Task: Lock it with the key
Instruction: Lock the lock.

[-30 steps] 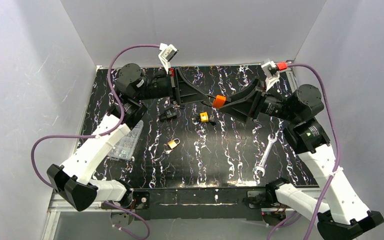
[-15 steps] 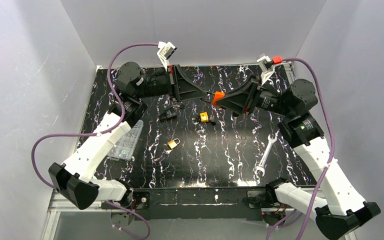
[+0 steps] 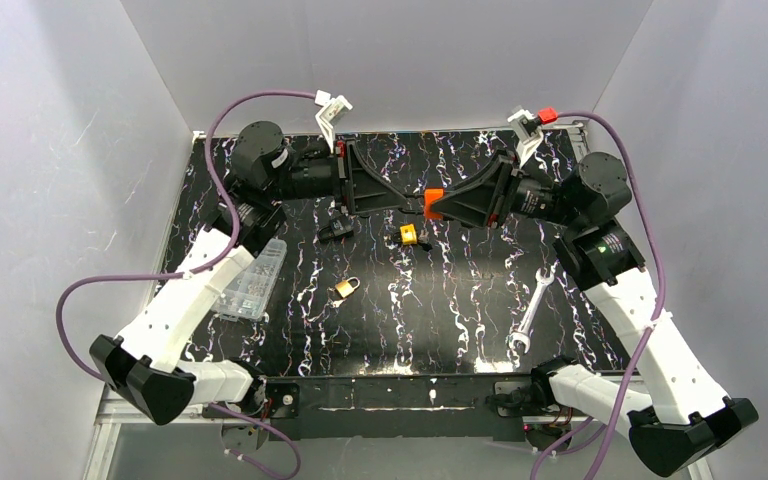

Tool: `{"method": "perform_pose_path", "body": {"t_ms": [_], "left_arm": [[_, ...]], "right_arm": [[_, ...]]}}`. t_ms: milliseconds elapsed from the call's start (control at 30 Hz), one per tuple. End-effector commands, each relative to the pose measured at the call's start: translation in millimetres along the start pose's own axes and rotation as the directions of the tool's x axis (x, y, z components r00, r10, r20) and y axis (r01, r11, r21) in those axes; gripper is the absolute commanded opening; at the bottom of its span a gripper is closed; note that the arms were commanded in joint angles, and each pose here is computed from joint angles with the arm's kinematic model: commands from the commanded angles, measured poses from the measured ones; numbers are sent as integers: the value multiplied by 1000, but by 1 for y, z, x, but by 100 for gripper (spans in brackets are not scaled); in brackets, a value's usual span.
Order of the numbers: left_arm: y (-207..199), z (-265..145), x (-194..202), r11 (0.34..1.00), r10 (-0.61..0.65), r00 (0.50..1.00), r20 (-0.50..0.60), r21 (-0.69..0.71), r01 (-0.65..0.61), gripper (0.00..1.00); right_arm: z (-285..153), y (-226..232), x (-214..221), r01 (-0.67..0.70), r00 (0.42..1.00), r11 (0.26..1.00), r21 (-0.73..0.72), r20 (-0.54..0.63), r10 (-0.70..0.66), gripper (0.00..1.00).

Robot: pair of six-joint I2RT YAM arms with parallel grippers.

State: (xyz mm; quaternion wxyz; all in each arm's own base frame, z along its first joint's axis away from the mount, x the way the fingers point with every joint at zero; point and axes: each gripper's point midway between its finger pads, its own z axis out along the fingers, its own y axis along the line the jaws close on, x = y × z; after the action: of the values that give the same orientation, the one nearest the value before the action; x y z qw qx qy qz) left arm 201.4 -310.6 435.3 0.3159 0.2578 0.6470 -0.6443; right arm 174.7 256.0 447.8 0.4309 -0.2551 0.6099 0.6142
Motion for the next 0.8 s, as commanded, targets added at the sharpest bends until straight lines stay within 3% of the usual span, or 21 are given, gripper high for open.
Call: {"method": "perform_pose_path", "body": {"t_ms": [0,267,767], "left_arm": [[-22,-16,-2,997,82,997,3,-3,-82,21],[-29,-19,-2,996,91,996,3,8,-91,29],[-40,-20,0,992,108,994,10,71,-108,34]], "right_arm": [[-6,45,-24,113,993,986,-121,41,-108,1],[-7,47,-21,92,995,987,-135,41,-87,1],[-6,44,-29,60,996,993,-102,74,-53,1]]}}
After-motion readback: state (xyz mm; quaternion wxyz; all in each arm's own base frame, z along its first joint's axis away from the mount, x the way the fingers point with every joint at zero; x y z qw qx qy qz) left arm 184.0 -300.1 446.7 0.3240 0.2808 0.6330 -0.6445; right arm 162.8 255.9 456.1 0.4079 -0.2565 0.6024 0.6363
